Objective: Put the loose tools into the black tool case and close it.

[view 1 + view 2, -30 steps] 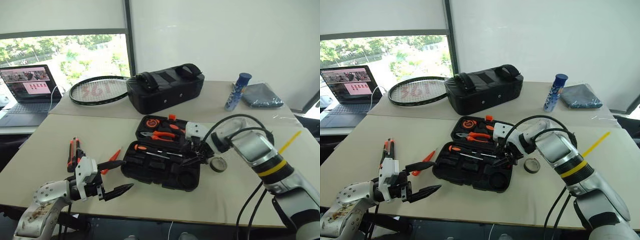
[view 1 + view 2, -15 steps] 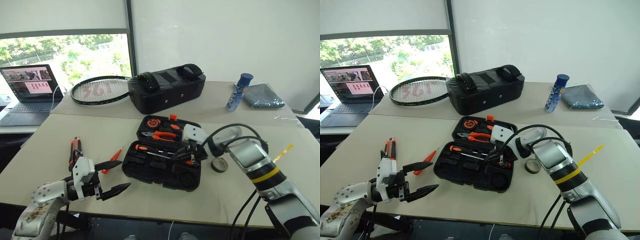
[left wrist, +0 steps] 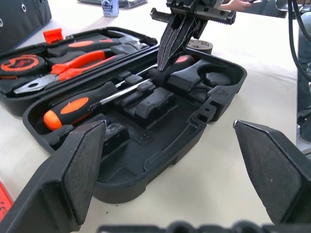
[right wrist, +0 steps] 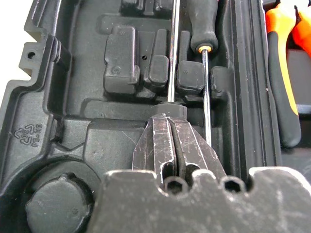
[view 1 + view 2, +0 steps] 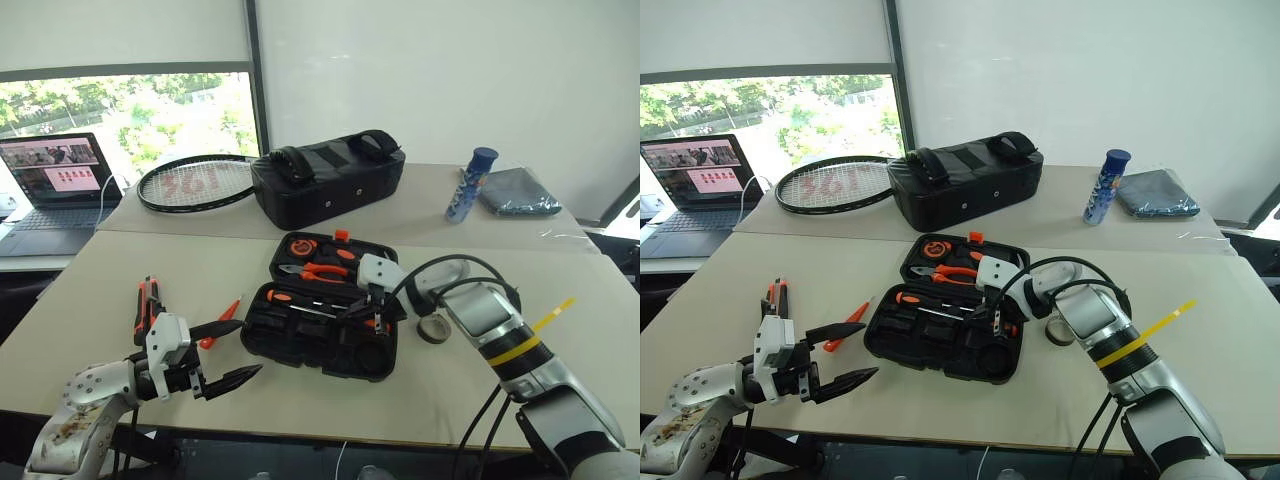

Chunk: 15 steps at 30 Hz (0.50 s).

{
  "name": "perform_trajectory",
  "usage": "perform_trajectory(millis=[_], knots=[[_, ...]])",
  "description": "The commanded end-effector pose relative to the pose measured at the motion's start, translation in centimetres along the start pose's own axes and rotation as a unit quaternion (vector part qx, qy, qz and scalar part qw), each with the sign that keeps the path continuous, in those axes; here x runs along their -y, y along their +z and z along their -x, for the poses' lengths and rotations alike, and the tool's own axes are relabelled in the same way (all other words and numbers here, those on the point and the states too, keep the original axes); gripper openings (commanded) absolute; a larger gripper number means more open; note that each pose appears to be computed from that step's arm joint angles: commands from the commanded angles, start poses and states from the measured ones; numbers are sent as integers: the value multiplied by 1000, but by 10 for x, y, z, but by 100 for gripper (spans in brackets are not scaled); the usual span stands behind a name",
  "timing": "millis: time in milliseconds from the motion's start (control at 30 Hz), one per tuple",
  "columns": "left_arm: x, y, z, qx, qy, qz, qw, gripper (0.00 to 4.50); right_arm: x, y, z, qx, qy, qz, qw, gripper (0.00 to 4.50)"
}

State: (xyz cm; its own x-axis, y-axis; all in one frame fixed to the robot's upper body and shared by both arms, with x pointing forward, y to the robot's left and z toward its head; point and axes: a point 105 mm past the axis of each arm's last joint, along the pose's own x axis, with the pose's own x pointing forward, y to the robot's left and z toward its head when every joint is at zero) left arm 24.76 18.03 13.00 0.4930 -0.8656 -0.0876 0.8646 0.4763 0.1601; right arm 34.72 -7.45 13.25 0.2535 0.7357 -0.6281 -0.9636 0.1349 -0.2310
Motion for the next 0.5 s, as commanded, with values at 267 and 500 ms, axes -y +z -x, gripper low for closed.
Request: perform_trajectory(millis=[267, 500], knots=[[1, 13, -2, -1, -1, -20, 1000, 450, -2, 12, 8, 46, -6, 13, 999, 7], [-6, 10, 14, -7, 24, -18, 1000, 450, -13, 40, 77, 231, -68, 42, 970, 7]])
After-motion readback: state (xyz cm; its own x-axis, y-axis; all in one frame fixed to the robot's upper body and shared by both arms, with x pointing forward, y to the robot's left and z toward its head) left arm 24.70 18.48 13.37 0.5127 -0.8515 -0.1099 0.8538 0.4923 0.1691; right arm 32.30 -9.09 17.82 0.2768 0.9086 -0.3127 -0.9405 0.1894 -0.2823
